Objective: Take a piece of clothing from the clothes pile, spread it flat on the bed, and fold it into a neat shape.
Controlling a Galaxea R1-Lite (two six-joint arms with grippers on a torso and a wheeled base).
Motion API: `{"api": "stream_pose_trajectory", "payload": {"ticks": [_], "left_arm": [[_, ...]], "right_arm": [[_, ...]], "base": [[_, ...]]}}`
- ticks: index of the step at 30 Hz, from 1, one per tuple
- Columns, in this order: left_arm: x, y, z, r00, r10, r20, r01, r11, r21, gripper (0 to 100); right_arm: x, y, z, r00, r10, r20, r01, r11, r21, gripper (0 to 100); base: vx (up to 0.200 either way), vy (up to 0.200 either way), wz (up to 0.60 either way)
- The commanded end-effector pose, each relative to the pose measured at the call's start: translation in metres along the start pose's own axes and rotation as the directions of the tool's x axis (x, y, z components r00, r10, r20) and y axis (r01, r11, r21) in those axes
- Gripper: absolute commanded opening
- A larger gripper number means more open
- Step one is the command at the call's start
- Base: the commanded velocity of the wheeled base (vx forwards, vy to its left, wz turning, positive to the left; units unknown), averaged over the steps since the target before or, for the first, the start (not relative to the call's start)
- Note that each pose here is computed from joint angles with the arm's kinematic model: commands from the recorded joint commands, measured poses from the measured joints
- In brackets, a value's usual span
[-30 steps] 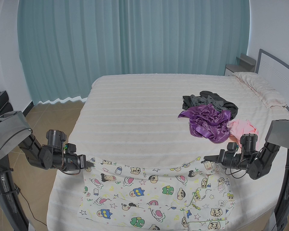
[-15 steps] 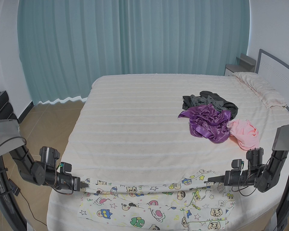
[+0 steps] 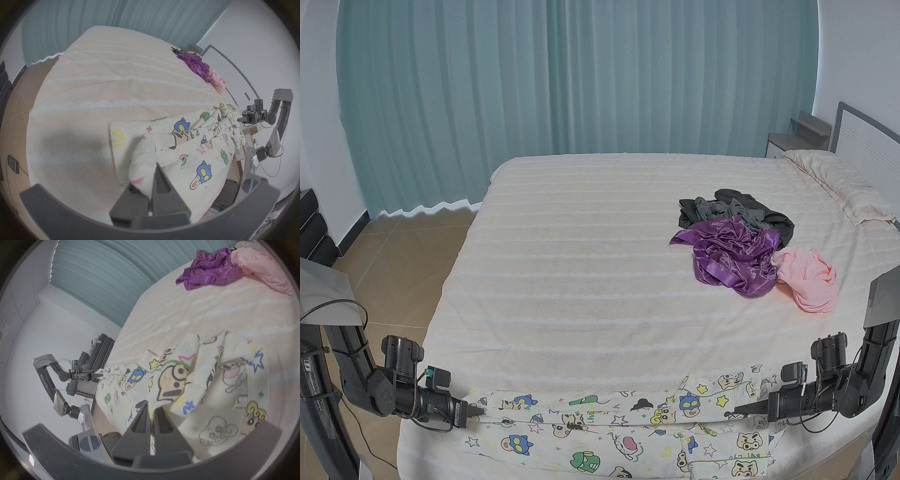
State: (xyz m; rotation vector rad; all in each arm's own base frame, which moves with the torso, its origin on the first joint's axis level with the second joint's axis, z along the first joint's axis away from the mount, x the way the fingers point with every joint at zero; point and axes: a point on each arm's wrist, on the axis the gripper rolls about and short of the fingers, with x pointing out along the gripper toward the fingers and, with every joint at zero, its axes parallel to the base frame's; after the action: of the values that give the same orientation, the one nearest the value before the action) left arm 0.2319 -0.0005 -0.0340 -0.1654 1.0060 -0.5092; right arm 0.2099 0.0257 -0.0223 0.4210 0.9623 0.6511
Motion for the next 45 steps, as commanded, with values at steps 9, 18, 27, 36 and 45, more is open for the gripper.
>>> {"api": "stream_pose_trajectory", "payload": {"ticks": [9, 18, 27, 36, 45], "left_arm": [[0.007, 0.002, -0.015, 0.999, -0.004, -0.049, 0.002, 1.0, -0.028, 100], [-0.008, 0.0, -0.019, 0.997, -0.07, -0.011, 0.069, 0.995, -0.07, 100], [-0.049, 0.022, -0.024, 0.981, -0.099, 0.169, 0.138, 0.962, -0.236, 100], [-0.073, 0.014, -0.012, 0.948, -0.141, 0.285, 0.262, 0.853, -0.451, 100], [-0.08, 0.003, -0.004, 0.936, -0.16, 0.313, 0.328, 0.715, -0.618, 100]], "right_arm": [[0.009, -0.016, -0.022, 0.993, -0.097, -0.061, 0.093, 0.994, -0.06, 100], [-0.005, -0.01, -0.015, 0.997, -0.057, 0.048, 0.057, 0.998, -0.009, 100], [-0.014, -0.007, -0.008, 0.992, -0.076, 0.102, 0.069, 0.995, 0.066, 100], [-0.011, -0.004, -0.012, 0.992, -0.103, 0.066, 0.096, 0.99, 0.105, 100], [0.008, -0.002, -0.018, 0.989, -0.143, 0.024, 0.142, 0.988, 0.054, 100]], "base": [[0.0, 0.0, 0.0], [0.0, 0.0, 0.0], [0.0, 0.0, 0.0], [0.0, 0.0, 0.0], [0.0, 0.0, 0.0]]}}
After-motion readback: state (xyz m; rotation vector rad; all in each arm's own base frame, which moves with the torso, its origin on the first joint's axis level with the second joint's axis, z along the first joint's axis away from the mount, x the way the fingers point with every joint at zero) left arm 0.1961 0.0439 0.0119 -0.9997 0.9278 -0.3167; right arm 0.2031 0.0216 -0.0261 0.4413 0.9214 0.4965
